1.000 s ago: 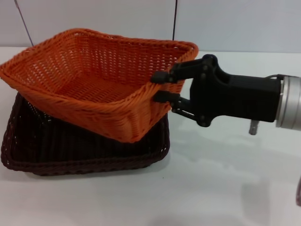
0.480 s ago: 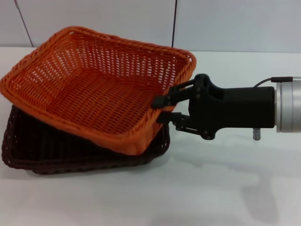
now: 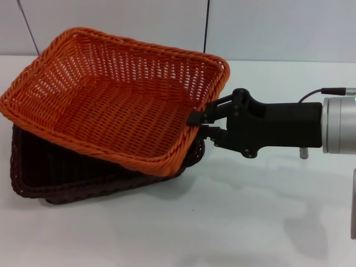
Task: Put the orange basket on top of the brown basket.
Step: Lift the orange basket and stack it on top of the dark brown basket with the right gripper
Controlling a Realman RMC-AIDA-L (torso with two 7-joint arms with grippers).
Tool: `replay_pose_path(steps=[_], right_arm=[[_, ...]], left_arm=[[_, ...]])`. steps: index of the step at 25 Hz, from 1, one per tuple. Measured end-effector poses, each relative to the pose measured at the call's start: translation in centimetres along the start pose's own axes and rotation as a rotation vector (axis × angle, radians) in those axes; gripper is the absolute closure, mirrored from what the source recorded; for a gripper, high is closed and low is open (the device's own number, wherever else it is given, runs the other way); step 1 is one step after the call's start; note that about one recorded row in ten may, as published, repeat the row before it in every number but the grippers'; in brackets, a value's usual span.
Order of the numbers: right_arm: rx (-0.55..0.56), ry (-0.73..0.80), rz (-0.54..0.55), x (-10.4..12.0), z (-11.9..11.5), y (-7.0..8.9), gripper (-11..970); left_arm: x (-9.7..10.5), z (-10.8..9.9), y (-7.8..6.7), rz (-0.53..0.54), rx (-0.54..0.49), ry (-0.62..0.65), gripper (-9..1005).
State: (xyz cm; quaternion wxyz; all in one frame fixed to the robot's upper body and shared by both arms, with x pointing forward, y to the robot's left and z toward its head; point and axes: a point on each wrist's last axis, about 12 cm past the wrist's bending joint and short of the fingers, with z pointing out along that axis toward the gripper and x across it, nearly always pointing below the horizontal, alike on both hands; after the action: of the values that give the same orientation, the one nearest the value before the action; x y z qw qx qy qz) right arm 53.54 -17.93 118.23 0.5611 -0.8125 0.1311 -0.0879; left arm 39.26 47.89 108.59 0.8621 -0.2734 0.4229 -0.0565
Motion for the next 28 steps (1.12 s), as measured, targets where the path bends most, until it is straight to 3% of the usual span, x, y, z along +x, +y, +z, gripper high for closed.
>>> replay_pose_path(steps=[9, 14, 28], right_arm=[[0.004, -0.003, -0.024, -0.8, 0.7, 0.1, 752], [0.024, -0.068, -0.053, -1.4, -0.1, -1.0, 751], [0.085, -0.007, -0.119, -1.6, -1.7, -2.9, 720]], left_arm=[[-0.1, 0.0, 0.0, 0.002, 0.001, -0.004, 472], [-0.3, -0.1, 0.2, 0.006, -0.002, -0.003, 471], [-0.4, -0.3, 0.3, 0.009, -0.004, 0.001, 470]])
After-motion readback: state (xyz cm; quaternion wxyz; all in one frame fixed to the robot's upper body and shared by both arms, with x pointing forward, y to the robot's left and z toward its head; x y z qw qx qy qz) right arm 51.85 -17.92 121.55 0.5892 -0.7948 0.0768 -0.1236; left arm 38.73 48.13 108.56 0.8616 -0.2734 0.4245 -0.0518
